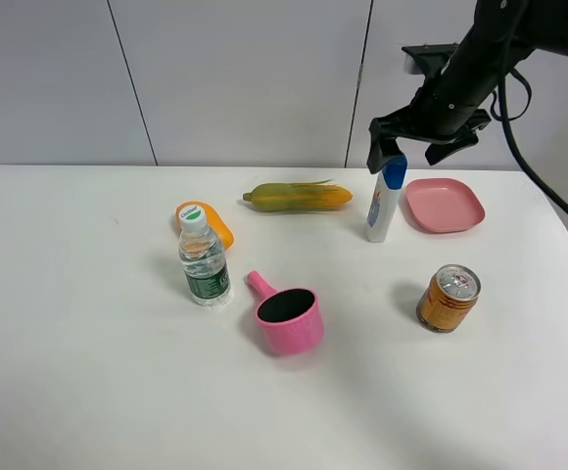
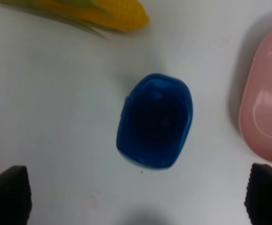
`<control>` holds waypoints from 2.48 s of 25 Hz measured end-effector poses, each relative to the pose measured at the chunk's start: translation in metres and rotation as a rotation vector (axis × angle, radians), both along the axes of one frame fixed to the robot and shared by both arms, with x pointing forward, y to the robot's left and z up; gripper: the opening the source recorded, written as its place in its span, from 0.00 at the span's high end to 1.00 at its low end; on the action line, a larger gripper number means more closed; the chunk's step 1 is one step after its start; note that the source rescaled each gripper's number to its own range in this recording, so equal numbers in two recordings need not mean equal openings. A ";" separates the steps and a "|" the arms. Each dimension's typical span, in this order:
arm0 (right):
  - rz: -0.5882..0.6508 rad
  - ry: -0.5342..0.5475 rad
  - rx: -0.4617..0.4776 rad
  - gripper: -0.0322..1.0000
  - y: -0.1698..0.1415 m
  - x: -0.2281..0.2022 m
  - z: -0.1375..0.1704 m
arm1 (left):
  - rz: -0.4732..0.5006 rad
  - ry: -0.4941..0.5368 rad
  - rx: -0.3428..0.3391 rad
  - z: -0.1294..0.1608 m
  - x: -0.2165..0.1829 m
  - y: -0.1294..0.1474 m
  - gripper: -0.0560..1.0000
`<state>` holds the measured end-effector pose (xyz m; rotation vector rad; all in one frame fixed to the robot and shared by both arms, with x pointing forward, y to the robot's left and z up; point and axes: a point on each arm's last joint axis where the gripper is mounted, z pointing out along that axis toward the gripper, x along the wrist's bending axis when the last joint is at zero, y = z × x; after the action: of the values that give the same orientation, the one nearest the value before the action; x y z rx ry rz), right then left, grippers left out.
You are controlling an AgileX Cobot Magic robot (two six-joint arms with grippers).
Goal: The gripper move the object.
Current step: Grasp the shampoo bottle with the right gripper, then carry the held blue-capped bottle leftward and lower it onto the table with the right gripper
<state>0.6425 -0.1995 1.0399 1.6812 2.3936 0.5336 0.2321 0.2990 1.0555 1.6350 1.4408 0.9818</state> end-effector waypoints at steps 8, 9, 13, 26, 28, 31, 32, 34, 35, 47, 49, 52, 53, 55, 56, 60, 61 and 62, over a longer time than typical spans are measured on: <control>-0.007 0.004 -0.003 0.16 0.002 0.012 -0.023 | 0.000 0.000 0.000 0.000 0.000 0.000 0.00; -0.009 0.007 -0.004 0.16 0.003 0.014 -0.027 | 0.000 0.000 0.000 0.000 0.000 0.000 0.00; -0.015 0.002 -0.001 0.16 0.004 0.021 -0.040 | 0.000 0.000 0.000 0.000 0.000 0.000 0.00; -0.026 0.013 0.011 0.38 0.006 0.028 -0.058 | 0.000 0.000 0.000 0.000 0.000 0.000 0.00; -0.028 0.009 0.017 0.44 0.007 0.028 -0.058 | 0.000 0.000 0.000 0.000 0.000 0.000 0.00; -0.031 0.005 0.023 0.53 0.007 0.029 -0.058 | 0.000 0.000 0.000 0.000 0.000 0.000 0.00; -0.031 0.004 0.024 0.56 0.007 0.029 -0.058 | 0.000 0.000 0.000 0.000 0.000 0.000 0.00; -0.031 0.004 0.024 0.63 0.007 0.029 -0.058 | 0.000 0.000 0.000 0.000 0.000 0.000 0.00; -0.031 0.004 0.024 0.67 0.007 0.029 -0.058 | 0.000 0.000 0.000 0.000 0.000 0.000 0.00; -0.031 0.004 0.023 0.96 0.007 0.029 -0.058 | 0.000 0.000 0.000 0.000 0.000 0.000 0.00; -0.031 0.004 0.023 0.96 0.007 0.029 -0.058 | 0.000 0.000 0.000 0.000 0.000 0.000 0.00; -0.031 0.005 0.023 0.96 0.007 0.029 -0.058 | 0.000 0.000 0.000 0.000 0.000 0.000 0.00; -0.031 0.005 0.023 0.96 0.007 0.029 -0.058 | 0.000 0.000 0.000 0.000 0.000 0.000 0.00; -0.031 0.006 0.023 0.96 0.007 0.029 -0.058 | 0.000 0.000 0.000 0.000 0.000 0.000 0.00; -0.031 0.006 0.023 0.96 0.007 0.029 -0.058 | 0.000 0.000 0.000 0.000 0.000 0.000 0.00; -0.031 0.006 0.023 0.96 0.007 0.029 -0.058 | 0.000 0.000 0.000 0.000 0.000 0.000 0.00; -0.030 0.007 0.023 0.96 0.007 0.029 -0.058 | 0.000 0.000 0.000 0.000 0.000 0.000 0.00; -0.030 0.007 0.023 0.96 0.007 0.029 -0.058 | 0.000 0.000 0.000 0.000 0.000 0.000 0.00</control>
<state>0.6711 -0.1922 0.9819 1.7288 2.3717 0.5532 0.2321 0.2990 1.0555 1.6350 1.4408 0.9818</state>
